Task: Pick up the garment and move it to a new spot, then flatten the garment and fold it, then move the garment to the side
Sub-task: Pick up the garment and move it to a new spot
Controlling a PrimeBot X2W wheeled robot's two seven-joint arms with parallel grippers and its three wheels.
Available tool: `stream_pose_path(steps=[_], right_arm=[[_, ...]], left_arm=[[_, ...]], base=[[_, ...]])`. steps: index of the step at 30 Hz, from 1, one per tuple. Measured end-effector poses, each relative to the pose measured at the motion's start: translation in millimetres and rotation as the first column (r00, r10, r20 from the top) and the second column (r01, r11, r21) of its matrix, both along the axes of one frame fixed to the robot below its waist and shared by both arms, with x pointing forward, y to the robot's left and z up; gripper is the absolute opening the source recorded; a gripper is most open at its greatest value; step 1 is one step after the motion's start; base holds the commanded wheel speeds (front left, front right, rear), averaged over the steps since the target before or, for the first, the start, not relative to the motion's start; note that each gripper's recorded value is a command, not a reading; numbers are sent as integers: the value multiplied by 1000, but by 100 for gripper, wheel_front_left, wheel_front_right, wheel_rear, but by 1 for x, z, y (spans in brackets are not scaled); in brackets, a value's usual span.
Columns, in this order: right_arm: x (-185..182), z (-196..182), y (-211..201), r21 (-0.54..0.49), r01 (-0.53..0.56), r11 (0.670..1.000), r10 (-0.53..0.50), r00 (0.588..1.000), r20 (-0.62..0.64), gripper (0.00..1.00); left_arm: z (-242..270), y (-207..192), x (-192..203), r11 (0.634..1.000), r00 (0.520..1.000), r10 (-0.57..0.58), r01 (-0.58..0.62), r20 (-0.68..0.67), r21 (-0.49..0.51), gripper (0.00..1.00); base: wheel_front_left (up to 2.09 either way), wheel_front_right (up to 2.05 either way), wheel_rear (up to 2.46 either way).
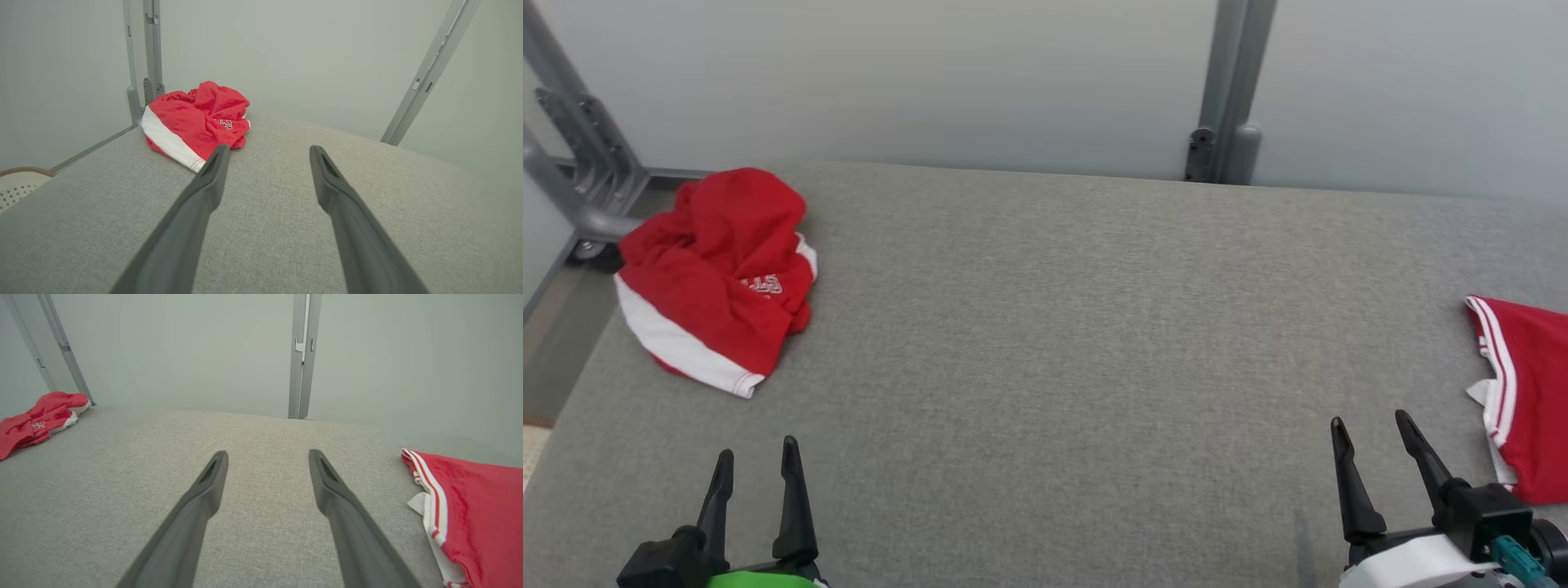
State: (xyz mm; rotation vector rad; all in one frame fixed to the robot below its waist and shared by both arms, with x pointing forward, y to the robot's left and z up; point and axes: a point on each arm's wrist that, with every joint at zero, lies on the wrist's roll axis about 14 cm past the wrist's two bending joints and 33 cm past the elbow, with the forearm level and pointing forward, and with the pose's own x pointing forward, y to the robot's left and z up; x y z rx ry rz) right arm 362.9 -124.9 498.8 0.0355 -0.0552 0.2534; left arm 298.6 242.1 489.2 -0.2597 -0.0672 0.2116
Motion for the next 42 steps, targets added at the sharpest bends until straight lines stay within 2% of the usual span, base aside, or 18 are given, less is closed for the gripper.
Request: stream_pose_path(steps=[8,12,16,22,25,27,30,37,42], right_arm=[[24,10,72,-10,-217,976,217,976,32,100],[38,12,90,-15,-272,962,273,961,46,100],[58,12,98,-27,-300,954,301,952,63,100],[99,14,107,-37,-321,946,323,940,108,100],[120,4,105,-38,-313,949,315,943,107,100],[131,-5,104,-39,-313,949,315,944,103,100],[147,-23,99,-38,-306,951,308,948,83,100],[162,-71,75,-36,-261,965,262,965,6,100],[162,-91,41,-63,-194,979,192,981,-38,100]], left_arm=[[-5,46,-47,980,980,197,-197,-14,-27,100],[-1,56,-48,971,972,236,-236,-5,-46,100],[14,65,-25,971,972,234,-232,38,-55,100],[13,90,31,959,971,240,-233,24,-164,100],[7,109,66,975,980,183,-192,-85,-114,100],[1,119,89,977,976,161,-178,-145,-118,100],[-5,133,130,986,966,132,-151,-220,-69,100],[-71,143,195,968,898,127,-205,-422,-145,100],[-146,130,198,957,767,107,-251,-632,-142,100]], base=[[0,0,0],[0,0,0],[0,0,0],[0,0,0],[0,0,0],[0,0,0],[0,0,0],[0,0,0],[0,0,0]])
